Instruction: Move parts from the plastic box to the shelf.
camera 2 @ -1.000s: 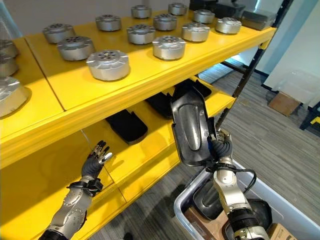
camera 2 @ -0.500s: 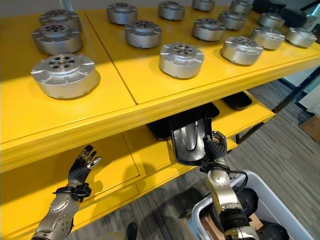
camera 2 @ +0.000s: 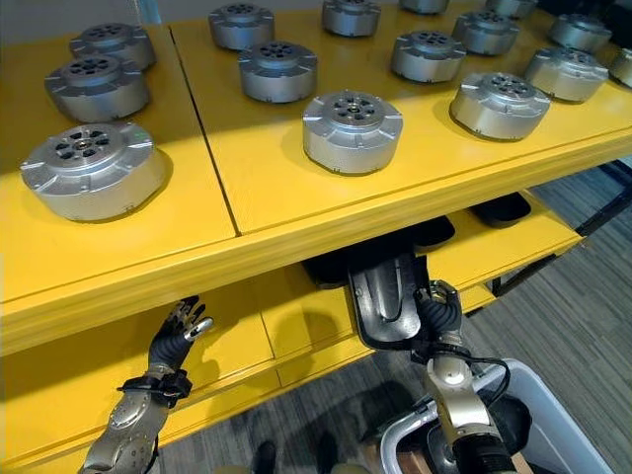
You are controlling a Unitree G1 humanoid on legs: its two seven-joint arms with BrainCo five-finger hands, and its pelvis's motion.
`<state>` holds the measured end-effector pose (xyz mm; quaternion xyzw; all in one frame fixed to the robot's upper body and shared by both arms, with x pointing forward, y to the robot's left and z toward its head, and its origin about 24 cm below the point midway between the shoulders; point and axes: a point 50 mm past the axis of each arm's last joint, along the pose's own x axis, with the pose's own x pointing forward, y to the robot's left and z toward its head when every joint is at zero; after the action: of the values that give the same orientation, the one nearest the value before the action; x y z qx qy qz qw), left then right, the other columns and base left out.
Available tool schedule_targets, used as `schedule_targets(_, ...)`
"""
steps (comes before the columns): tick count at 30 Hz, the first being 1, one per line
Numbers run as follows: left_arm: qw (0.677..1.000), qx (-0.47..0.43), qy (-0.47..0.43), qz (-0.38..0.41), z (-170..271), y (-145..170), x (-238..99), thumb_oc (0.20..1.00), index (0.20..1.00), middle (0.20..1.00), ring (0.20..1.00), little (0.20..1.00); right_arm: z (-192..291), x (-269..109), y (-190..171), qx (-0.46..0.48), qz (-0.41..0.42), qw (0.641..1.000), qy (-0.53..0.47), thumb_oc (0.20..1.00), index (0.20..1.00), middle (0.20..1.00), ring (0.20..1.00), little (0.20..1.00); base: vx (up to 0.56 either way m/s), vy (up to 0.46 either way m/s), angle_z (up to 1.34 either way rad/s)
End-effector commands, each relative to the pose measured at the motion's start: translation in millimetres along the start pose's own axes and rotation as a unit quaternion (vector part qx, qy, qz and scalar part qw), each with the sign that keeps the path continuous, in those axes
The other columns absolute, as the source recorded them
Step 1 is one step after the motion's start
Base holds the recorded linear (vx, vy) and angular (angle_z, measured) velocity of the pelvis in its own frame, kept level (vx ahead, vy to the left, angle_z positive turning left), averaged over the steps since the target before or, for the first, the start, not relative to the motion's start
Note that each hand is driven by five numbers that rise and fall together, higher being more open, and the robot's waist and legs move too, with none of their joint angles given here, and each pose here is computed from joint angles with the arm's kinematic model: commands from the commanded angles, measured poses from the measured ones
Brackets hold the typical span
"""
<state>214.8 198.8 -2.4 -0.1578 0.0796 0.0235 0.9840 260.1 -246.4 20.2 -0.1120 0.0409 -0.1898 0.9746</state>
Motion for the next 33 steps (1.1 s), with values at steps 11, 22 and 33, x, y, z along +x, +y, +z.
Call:
schedule_targets(11, 0.998, 0.018, -0.029, -0.045, 13, -10, 2, 1.000, 1.000, 1.000, 1.000, 1.000, 35, 12, -8, 0.038, -0.016, 0.995, -0.093, 0.200, 0.200, 0.200, 0.200, 0.200, 0.01, -0.059, 0.15)
schedule_targets(22, 0.998, -0.014, -0.033, -0.059, 14, -25, 11, 1.000, 1.000, 1.000, 1.000, 1.000, 51, 19, -1, 0.054, -0.012, 0.992, -0.116, 0.200, 0.200, 0.200, 0.200, 0.200, -0.11, 0.094, 0.74)
schedule_targets(33, 0.997, 0.020, -0.027, -0.062, 18, -15, 11, 1.000, 1.000, 1.000, 1.000, 1.000, 41, 12, -6, 0.065, -0.031, 0.993, -0.095, 0.200, 0.200, 0.200, 0.200, 0.200, 0.06, 0.209, 0.49)
